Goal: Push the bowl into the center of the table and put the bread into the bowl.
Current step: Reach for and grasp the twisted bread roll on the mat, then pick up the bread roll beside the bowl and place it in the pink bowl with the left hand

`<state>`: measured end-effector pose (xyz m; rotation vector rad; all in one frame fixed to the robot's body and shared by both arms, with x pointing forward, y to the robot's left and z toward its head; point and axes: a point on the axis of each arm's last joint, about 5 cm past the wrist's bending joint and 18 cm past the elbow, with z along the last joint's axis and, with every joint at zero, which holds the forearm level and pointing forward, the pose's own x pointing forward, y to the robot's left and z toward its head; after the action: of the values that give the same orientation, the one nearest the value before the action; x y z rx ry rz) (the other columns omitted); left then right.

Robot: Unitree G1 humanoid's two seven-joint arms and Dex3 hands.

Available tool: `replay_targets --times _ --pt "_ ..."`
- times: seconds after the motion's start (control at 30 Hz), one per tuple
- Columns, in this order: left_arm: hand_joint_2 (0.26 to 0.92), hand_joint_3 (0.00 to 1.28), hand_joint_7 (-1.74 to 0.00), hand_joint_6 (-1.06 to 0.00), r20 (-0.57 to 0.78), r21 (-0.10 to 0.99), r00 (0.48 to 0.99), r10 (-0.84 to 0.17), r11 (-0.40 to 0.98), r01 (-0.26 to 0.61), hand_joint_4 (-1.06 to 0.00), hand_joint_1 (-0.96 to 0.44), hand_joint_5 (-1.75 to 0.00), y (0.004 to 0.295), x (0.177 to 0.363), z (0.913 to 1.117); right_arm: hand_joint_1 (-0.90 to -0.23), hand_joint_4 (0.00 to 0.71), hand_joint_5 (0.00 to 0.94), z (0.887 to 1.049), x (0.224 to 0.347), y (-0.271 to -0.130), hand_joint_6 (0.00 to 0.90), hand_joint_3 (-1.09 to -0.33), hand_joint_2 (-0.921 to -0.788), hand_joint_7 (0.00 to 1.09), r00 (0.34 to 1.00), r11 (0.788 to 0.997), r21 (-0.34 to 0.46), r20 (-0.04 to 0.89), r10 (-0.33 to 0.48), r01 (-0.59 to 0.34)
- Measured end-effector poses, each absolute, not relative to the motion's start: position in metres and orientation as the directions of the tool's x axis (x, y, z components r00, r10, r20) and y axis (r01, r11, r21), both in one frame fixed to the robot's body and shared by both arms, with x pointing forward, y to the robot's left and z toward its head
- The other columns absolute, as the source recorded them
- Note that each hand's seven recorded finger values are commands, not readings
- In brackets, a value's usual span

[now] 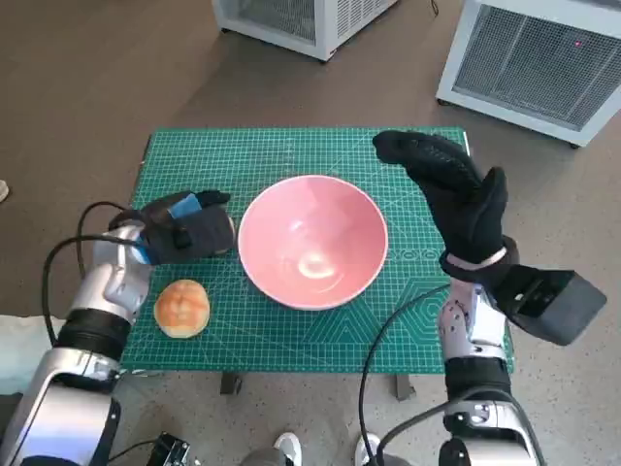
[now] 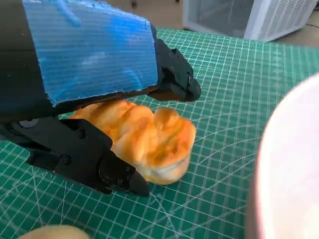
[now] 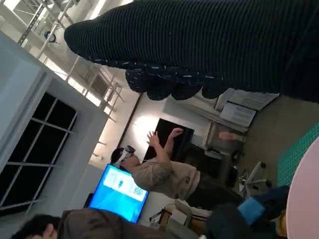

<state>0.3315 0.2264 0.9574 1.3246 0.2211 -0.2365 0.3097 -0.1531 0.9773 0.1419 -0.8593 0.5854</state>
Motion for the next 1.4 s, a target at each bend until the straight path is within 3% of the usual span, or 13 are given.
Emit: replay_targets --times 0.1,0.23,1.03,1.2,1.4 --pt "0.913 0.09 -1.03 -0.61 -0.259 0.944 0.964 -0.059 0.197 0.266 -0.70 -0.05 -0.83 0.226 0.331 0.955 -0.703 0.213 0.005 0.977 0.309 -0.153 -0.001 -0.720 -0.921 0.69 0.507 0.835 -0.112 0.748 0.428 -0.539" --pt "0.919 0.07 -1.11 -0.63 -0.234 0.953 0.969 -0.076 0.178 0.244 -0.69 -0.01 -1.11 0.226 0.331 0.953 -0.703 0.213 0.004 0.976 0.309 -0.153 -0.001 -0.720 -0.921 0.69 0.509 0.835 -0.111 0.747 0.428 -0.540" --pt "0.920 0.08 -1.13 -0.64 -0.223 0.953 0.974 -0.051 0.199 0.228 -0.64 0.00 -1.24 0.233 0.334 0.962 -0.701 0.214 0.004 0.974 0.308 -0.154 -0.001 -0.717 -0.921 0.66 0.513 0.832 -0.103 0.744 0.429 -0.546" --pt "0.920 0.08 -1.14 -0.63 -0.150 0.959 0.987 -0.061 0.232 0.160 -0.65 0.00 -1.22 0.236 0.334 0.980 -0.699 0.214 0.003 0.974 0.308 -0.154 -0.001 -0.717 -0.921 0.66 0.511 0.829 -0.105 0.742 0.433 -0.550" --pt "0.920 0.08 -1.17 -0.62 0.011 0.961 0.995 -0.099 0.275 0.016 -0.68 0.00 -1.18 0.235 0.330 1.012 -0.699 0.211 0.002 0.974 0.308 -0.154 -0.001 -0.718 -0.921 0.65 0.513 0.827 -0.103 0.740 0.435 -0.553"
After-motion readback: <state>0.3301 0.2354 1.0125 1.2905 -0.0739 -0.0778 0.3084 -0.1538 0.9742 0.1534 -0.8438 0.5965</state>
